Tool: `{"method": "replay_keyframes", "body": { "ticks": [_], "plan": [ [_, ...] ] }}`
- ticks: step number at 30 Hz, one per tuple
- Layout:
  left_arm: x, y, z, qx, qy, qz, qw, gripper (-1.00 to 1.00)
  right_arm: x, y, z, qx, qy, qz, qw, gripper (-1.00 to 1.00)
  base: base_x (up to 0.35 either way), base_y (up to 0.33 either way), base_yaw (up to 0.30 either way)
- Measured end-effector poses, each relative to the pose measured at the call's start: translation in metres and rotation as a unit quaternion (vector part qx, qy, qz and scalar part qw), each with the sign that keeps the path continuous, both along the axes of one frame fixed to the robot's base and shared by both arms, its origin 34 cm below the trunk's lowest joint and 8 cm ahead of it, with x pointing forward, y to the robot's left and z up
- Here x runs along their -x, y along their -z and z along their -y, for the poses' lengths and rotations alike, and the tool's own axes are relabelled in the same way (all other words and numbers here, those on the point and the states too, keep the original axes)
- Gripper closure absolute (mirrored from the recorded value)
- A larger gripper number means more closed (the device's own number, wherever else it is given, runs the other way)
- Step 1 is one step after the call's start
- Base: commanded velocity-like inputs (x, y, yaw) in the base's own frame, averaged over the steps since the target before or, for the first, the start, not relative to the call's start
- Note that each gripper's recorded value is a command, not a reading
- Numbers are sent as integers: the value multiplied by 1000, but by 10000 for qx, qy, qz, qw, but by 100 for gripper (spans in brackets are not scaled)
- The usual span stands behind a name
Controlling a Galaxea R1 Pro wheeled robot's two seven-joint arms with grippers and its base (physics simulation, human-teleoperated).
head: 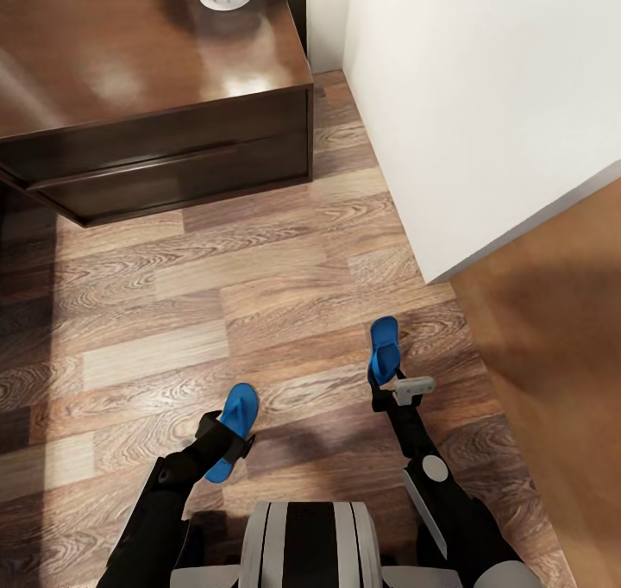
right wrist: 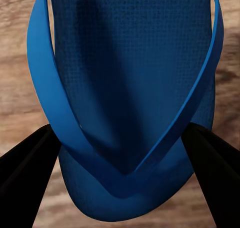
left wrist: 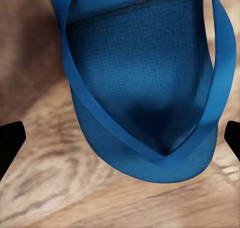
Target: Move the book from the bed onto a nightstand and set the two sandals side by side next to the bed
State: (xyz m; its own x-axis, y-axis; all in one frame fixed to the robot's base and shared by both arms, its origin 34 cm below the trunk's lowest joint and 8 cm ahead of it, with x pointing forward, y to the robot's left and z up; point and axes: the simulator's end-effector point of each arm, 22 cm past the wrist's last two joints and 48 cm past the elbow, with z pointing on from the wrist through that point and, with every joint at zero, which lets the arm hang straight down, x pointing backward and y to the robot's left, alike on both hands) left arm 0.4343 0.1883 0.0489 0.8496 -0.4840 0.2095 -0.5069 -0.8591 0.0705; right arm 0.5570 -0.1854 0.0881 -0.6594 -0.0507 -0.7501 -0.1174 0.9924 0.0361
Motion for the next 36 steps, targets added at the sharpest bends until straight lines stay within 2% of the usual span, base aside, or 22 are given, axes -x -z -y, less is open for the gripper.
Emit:
{"method": "replay_keyframes", "body": {
  "ticks": [36],
  "plan": [
    [11,9,1,16,6,-129,9999,-100,10,12,-1,-4,-6,-124,9999,100,0,0,0]
  ]
}}
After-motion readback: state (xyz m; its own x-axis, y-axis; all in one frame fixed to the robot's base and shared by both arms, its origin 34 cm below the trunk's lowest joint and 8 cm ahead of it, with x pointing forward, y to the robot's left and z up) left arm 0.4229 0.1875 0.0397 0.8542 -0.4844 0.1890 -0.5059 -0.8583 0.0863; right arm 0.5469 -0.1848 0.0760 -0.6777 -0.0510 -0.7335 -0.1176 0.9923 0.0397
